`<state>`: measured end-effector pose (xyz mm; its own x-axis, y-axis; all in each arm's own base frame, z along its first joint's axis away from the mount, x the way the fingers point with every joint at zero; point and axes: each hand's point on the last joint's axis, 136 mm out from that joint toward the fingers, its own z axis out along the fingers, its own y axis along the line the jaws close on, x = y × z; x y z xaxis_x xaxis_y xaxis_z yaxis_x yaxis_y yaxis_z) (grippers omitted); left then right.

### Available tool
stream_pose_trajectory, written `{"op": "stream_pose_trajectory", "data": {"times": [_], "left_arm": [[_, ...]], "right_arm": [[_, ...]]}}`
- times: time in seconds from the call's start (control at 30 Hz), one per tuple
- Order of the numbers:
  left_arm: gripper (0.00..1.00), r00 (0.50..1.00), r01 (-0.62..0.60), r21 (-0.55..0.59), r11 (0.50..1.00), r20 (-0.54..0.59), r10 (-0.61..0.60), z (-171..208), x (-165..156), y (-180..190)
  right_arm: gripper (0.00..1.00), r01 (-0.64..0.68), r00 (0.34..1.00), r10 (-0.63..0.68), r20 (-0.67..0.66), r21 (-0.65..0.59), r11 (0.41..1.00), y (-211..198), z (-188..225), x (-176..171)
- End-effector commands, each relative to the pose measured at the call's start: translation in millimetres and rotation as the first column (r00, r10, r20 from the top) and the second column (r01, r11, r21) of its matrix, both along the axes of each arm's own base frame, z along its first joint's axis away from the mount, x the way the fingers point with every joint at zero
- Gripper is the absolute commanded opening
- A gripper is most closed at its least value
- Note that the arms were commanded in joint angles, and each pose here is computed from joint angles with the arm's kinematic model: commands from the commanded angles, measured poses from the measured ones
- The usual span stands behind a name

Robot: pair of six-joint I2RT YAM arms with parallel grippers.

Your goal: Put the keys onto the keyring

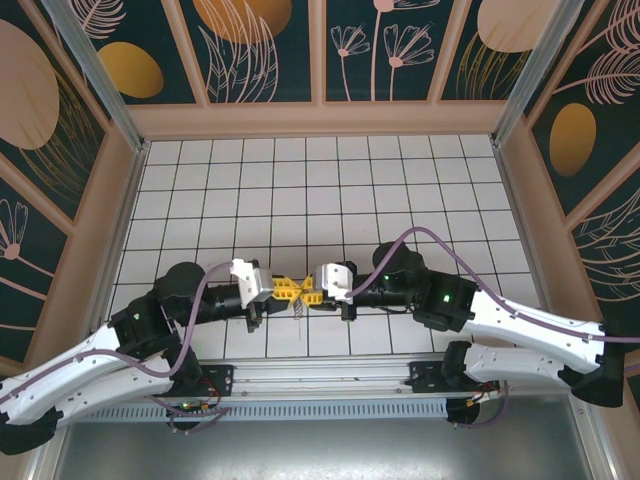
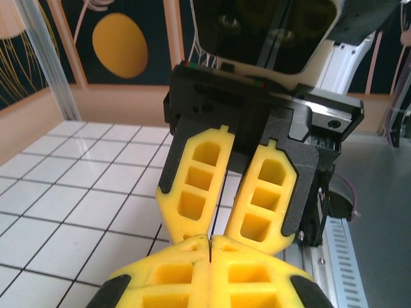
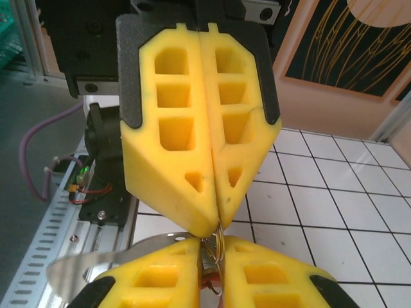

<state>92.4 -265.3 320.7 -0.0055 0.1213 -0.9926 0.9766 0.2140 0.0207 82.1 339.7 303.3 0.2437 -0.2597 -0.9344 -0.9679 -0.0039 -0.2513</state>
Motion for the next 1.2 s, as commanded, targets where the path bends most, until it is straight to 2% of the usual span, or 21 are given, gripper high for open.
{"op": "stream_pose_trajectory", "data": {"times": [0.0, 0.17, 0.3, 0.47, 0.57, 0.6, 0.7, 0.8, 0.97, 1.03, 1.17], "left_arm": [[0.00, 0.997, 0.056, -0.209, 0.976, 0.072, -0.042, 47.6, -11.0, 2.7], [0.00, 0.994, 0.079, -0.274, 0.959, 0.095, -0.055, 50.6, -14.5, 3.8], [0.00, 0.994, 0.086, -0.265, 0.960, 0.084, -0.066, 44.1, -13.9, -0.2], [0.00, 0.999, 0.029, -0.134, 0.991, 0.029, -0.025, 22.6, -3.1, -4.3], [0.00, 1.000, -0.022, 0.000, 1.000, 0.008, 0.022, 5.3, 5.8, -2.8], [0.00, 0.999, -0.033, 0.050, 0.998, 0.005, 0.032, -0.6, 8.1, -2.5], [0.08, 0.999, -0.038, 0.177, 0.984, 0.000, 0.039, -13.5, 11.7, -2.2], [0.10, 0.999, -0.032, 0.265, 0.964, -0.007, 0.035, -23.8, 14.7, -4.6], [0.08, 1.000, -0.013, 0.312, 0.950, -0.017, 0.019, -31.6, 15.9, -10.1], [0.00, 1.000, -0.004, 0.315, 0.949, -0.021, 0.012, -34.5, 15.5, -11.7], [0.00, 1.000, 0.007, 0.304, 0.953, -0.027, 0.002, -37.1, 14.2, -14.2]], "right_arm": [[0.15, -0.017, 1.000, 0.018, -0.015, 0.058, 0.998, 2.2, 7.8, -4.0], [0.11, -0.022, 1.000, 0.024, -0.021, 0.077, 0.997, 1.6, 11.7, -5.4], [0.00, -0.008, 1.000, 0.009, -0.008, 0.093, 0.996, -0.9, 16.5, -3.7], [0.00, 0.062, 0.997, -0.066, 0.035, 0.110, 0.992, -10.6, 23.9, 7.3], [0.00, 0.090, 0.994, -0.094, 0.059, 0.074, 0.993, -14.7, 23.8, 13.4], [0.00, 0.094, 0.993, -0.097, 0.065, 0.053, 0.994, -14.9, 23.1, 15.2], [0.00, 0.104, 0.991, -0.103, 0.081, -0.010, 0.995, -12.6, 16.5, 20.6], [0.00, 0.105, 0.991, -0.099, 0.088, -0.071, 0.992, -8.1, 9.0, 24.1], [0.00, 0.100, 0.991, -0.090, 0.095, -0.107, 0.989, -5.1, 6.8, 25.1], [0.00, 0.095, 0.992, -0.086, 0.095, -0.095, 0.991, -6.2, 11.0, 23.1], [0.00, 0.084, 0.993, -0.079, 0.086, -0.057, 0.995, -9.8, 19.0, 18.5]]}}
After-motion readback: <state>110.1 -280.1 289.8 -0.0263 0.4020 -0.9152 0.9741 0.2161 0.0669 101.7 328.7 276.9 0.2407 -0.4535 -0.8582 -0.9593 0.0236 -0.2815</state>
